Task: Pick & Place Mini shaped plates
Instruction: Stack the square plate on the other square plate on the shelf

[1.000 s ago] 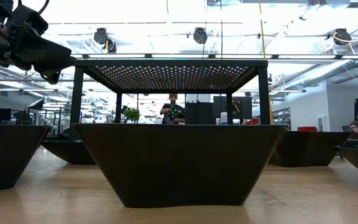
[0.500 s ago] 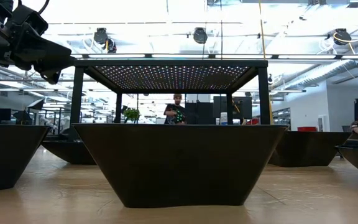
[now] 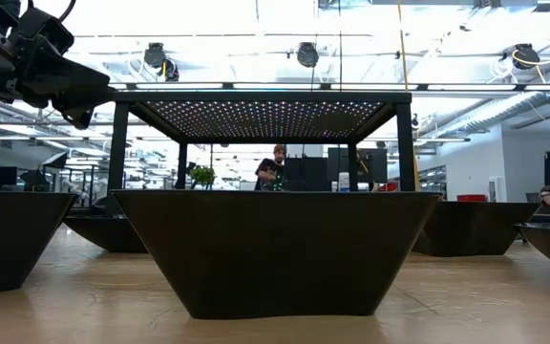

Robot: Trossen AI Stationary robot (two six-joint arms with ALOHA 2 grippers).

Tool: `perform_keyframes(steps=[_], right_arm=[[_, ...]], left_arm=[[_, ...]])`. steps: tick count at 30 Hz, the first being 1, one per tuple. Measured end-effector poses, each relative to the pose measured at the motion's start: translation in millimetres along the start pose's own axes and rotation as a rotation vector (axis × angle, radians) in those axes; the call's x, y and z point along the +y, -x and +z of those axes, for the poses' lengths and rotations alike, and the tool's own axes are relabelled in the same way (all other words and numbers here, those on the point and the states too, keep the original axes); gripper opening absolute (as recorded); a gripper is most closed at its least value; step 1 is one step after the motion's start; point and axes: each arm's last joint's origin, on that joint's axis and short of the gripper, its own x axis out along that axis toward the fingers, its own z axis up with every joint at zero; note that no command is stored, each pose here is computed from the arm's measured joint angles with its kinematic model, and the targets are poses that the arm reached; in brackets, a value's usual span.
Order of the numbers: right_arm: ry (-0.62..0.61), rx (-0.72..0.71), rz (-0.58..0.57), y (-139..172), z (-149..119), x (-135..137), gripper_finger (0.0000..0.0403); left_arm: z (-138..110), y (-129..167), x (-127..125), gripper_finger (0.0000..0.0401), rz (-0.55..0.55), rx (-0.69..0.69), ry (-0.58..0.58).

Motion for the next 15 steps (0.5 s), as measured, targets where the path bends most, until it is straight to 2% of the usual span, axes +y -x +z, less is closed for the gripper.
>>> perform_keyframes(steps=[7, 11, 15], right_arm=[[0.105, -0.212, 0.070, -5.3, 21.0, 12.7, 0.0000], [0.234, -0.324, 0.173, -6.8, 42.6, 29.1, 0.0000], [0.357, -0.499, 0.260, -3.2, 70.0, 43.5, 0.0000]], left_arm=[[0.0, 0.0, 0.0, 0.0145, 0.000, 0.000, 0.000], [0.0, 0.0, 0.0, 0.0145, 0.000, 0.000, 0.000], [0.0, 0.0, 0.0, 0.0145, 0.000, 0.000, 0.000]])
